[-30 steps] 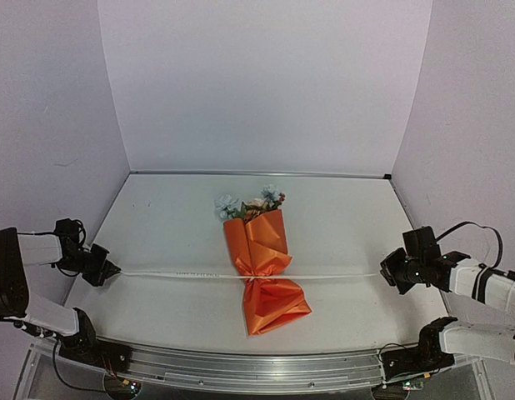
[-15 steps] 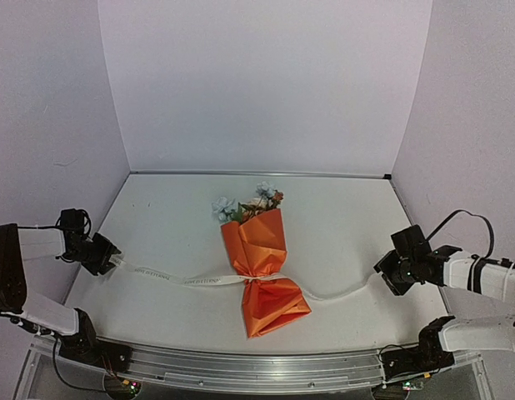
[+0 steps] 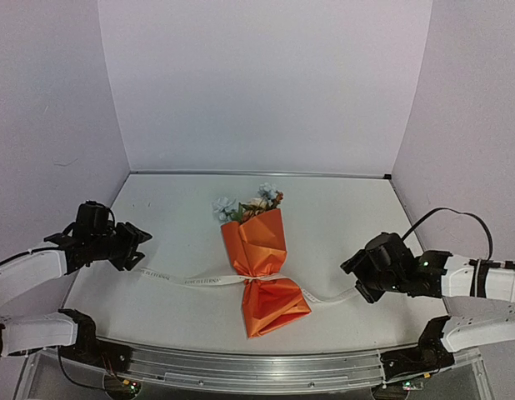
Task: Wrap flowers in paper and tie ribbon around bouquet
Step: Tie the ribbon around the folded bouquet.
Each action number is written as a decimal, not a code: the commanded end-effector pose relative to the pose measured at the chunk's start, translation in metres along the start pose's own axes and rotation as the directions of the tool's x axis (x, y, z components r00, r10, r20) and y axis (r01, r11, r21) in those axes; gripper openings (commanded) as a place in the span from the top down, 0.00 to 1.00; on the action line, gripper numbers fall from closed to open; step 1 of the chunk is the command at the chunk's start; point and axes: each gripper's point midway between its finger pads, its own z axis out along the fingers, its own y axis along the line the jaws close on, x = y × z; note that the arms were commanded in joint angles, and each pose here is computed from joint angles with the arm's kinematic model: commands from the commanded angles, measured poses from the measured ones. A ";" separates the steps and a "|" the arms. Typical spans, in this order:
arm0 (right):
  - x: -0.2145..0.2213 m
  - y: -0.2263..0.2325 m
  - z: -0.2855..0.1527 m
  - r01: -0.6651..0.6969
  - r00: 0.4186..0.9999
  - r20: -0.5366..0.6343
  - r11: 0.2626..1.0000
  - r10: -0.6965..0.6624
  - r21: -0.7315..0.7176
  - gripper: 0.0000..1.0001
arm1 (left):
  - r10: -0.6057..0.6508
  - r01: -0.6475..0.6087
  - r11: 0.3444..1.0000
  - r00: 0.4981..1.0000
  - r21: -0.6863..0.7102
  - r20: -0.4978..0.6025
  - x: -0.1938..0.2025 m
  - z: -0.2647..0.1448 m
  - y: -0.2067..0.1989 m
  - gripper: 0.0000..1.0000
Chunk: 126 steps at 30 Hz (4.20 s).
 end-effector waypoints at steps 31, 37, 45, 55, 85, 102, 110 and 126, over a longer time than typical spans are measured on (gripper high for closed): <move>0.080 -0.021 0.048 -0.394 0.917 -0.072 0.919 0.393 0.003 0.45 | -0.294 0.305 0.952 0.939 0.032 -0.177 0.182 0.078 -0.021 0.23; 0.084 -0.026 0.055 -0.411 0.908 -0.080 0.911 0.410 0.003 0.61 | -0.334 0.340 0.940 0.923 0.000 -0.188 0.193 0.093 -0.007 0.24; 0.074 -0.022 0.057 -0.372 0.927 -0.055 0.927 0.370 -0.040 0.98 | -0.373 0.379 0.925 0.918 0.017 -0.136 0.177 0.098 0.006 0.46; 0.033 0.014 0.051 -0.129 0.989 0.071 0.990 0.133 -0.061 1.00 | -0.272 0.275 0.961 0.960 0.040 -0.071 0.129 0.102 0.011 0.94; 0.067 0.019 0.028 0.522 0.823 0.121 0.823 -0.555 0.223 1.00 | 0.183 -0.194 0.972 0.979 -0.129 -0.091 0.015 0.077 0.059 1.00; 0.059 0.076 0.043 0.583 0.798 0.072 0.796 -0.599 0.161 1.00 | 0.427 -0.436 0.899 0.891 -0.029 -0.154 0.018 0.066 0.009 1.00; 0.067 0.090 0.026 0.666 0.745 0.023 0.745 -0.667 0.051 0.62 | 0.574 -0.540 0.816 0.800 0.207 -0.172 0.071 0.058 -0.050 1.00; 0.181 0.283 0.005 0.763 0.428 0.137 0.275 -0.893 -0.585 0.29 | 0.639 -0.506 0.736 0.738 0.450 -0.217 0.110 0.028 -0.113 1.00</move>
